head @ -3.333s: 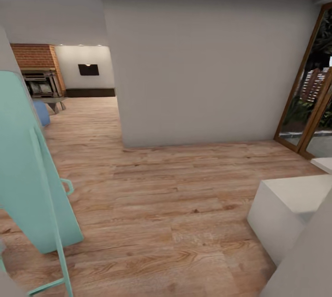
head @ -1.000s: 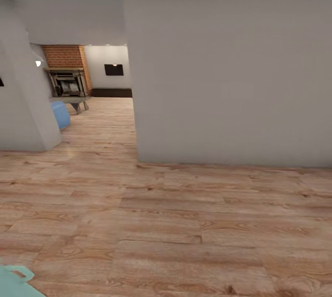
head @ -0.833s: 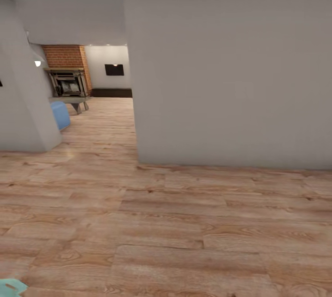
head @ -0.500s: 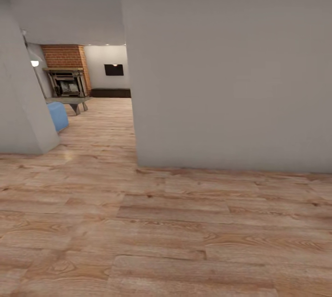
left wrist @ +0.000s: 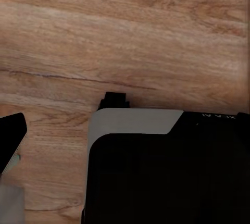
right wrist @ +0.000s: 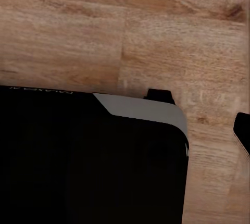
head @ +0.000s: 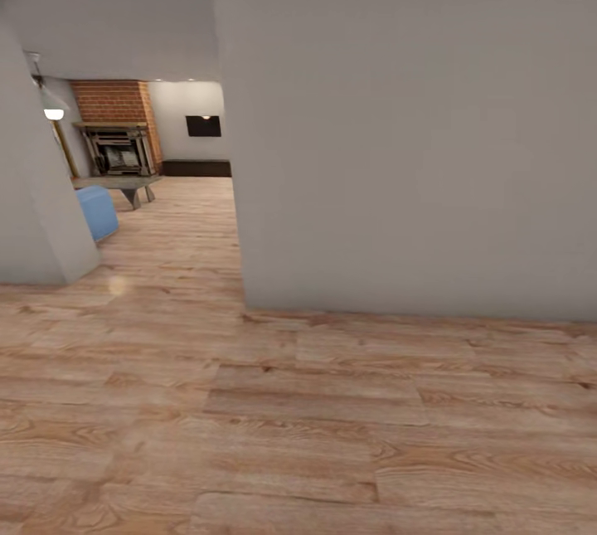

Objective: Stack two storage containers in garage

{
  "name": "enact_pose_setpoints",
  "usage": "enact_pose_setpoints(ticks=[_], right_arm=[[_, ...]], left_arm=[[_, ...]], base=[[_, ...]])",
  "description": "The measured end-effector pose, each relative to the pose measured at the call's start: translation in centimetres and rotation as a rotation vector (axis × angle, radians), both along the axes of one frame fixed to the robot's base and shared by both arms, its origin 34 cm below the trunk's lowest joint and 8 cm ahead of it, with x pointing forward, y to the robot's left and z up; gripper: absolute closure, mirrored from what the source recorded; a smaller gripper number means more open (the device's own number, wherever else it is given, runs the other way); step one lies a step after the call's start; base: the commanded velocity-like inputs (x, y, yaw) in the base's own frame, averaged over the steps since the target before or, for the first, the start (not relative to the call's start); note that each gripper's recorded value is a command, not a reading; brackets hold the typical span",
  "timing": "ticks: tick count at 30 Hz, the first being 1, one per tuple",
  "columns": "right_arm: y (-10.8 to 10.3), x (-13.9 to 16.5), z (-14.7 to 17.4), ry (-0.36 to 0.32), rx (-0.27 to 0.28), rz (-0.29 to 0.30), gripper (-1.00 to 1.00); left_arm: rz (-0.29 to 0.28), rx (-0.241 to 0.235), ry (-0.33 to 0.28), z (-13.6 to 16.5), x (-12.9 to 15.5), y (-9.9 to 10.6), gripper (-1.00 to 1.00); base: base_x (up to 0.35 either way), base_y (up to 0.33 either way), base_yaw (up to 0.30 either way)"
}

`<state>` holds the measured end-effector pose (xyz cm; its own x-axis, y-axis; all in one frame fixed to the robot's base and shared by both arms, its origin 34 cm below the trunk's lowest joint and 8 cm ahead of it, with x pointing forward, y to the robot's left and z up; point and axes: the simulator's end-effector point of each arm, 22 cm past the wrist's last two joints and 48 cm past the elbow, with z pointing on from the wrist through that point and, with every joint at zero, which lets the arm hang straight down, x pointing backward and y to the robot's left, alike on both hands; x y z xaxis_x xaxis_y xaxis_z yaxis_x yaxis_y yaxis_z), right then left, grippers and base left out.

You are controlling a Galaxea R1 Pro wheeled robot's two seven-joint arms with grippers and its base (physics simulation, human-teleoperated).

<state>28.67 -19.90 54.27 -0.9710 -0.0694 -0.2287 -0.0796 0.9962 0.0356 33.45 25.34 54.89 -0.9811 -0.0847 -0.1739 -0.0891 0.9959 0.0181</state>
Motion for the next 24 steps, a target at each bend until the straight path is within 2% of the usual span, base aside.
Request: enact_pose_setpoints(ticks=[11,24], right_arm=[[0.02,0.01,0.00,0.000,0.000,0.000,-1.00],[0.01,0.04,0.01,-0.001,0.000,0.000,-1.00]], left_arm=[[0.000,0.000,0.000,0.00,-0.01,0.00,-1.00],[0.000,0.000,0.000,0.00,-0.01,0.01,-1.00]], base=[[0.322,0.000,0.010],[0.322,0.000,0.242]])
